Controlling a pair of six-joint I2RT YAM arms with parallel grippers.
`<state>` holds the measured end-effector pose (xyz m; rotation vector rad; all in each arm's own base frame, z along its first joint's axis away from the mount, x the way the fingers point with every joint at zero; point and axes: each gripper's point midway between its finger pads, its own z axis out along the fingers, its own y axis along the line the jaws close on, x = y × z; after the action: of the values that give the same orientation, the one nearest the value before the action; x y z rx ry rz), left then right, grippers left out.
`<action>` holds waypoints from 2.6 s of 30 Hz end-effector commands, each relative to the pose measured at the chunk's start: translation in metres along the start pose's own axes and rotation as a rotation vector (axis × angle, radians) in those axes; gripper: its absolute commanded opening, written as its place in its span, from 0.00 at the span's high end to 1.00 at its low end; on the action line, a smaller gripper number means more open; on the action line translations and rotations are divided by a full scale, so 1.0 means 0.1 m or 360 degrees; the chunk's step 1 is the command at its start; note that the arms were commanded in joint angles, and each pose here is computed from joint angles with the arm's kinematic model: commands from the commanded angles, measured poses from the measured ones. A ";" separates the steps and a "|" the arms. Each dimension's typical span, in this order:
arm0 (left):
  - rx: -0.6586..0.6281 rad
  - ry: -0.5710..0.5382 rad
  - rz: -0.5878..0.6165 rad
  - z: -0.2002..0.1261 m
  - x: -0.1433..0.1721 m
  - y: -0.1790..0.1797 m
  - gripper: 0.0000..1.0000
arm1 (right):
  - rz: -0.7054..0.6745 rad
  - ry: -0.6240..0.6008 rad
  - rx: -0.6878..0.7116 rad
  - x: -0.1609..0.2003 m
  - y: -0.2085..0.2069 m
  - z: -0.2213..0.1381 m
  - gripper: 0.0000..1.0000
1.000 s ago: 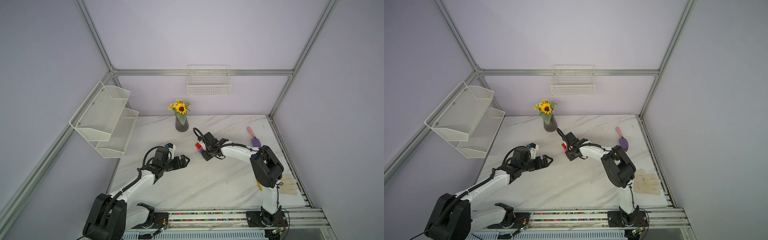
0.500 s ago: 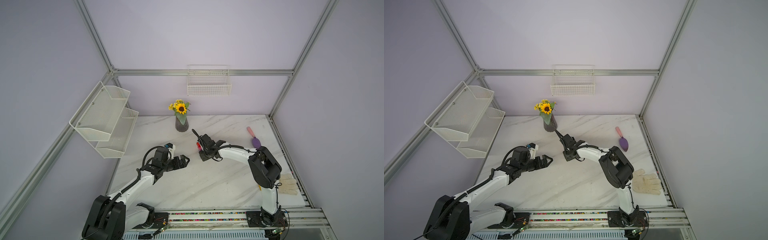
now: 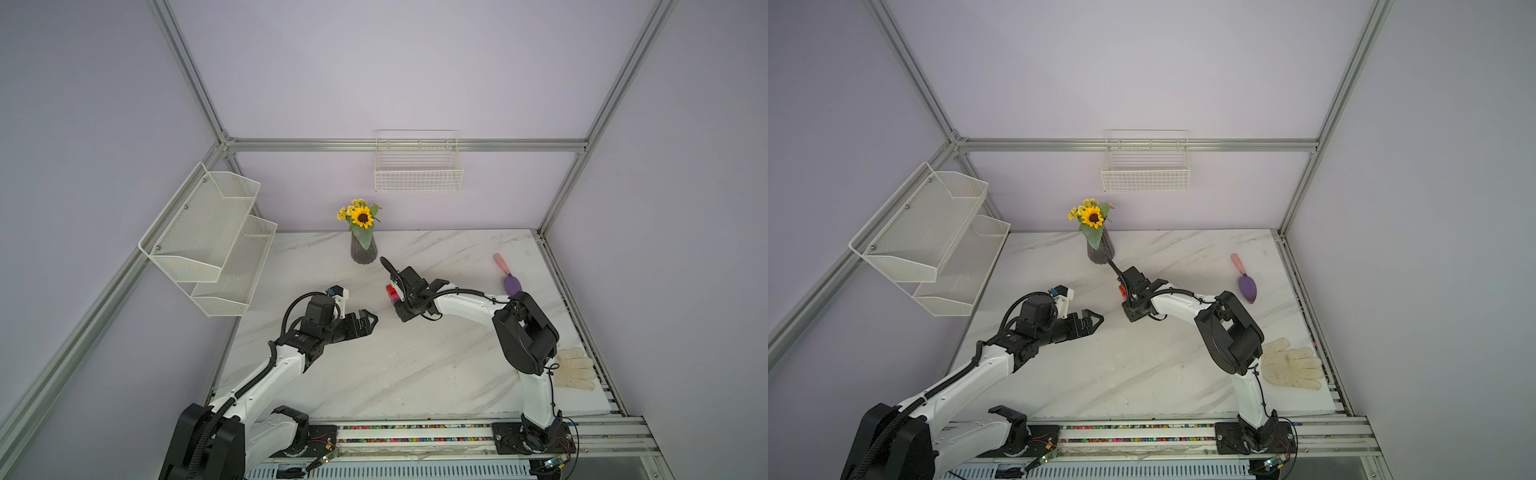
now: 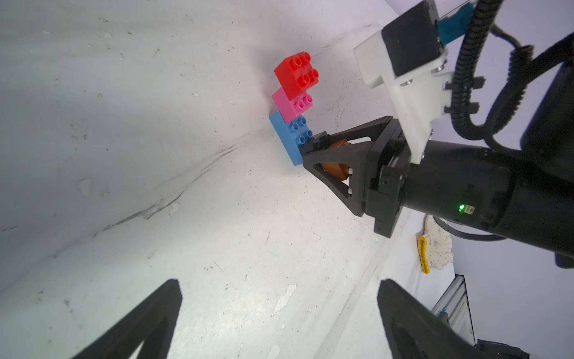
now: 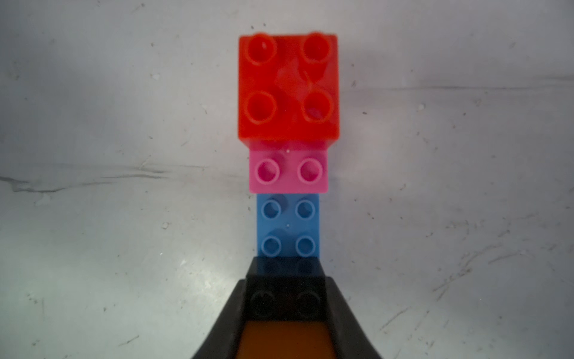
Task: Assemble the letter v with lego
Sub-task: Assemble the lego brick with the lego brick.
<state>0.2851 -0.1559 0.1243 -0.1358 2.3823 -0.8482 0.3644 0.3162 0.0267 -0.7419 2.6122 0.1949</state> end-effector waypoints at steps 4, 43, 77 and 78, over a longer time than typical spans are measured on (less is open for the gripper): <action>-0.0002 -0.0064 0.0031 -0.13 -0.08 -0.07 0.00 | 0.0020 0.0951 -0.0173 1.78 0.17 0.55 1.00; -0.0301 -0.0176 0.0002 0.04 -0.17 0.36 0.00 | -0.0221 0.1147 -0.0001 1.41 0.13 0.39 1.00; -0.0338 -0.0180 -0.0023 0.08 -0.20 0.46 0.00 | -0.0074 0.0939 0.0155 1.00 0.11 0.40 1.00; -0.0341 -0.0176 -0.0025 0.09 -0.19 0.47 0.00 | -0.0076 0.0896 0.0161 0.94 0.11 0.39 1.00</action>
<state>0.2958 -0.1179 0.0812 -0.3100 2.4362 -0.5747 0.3573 0.3463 0.0306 -0.8198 2.8097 0.1029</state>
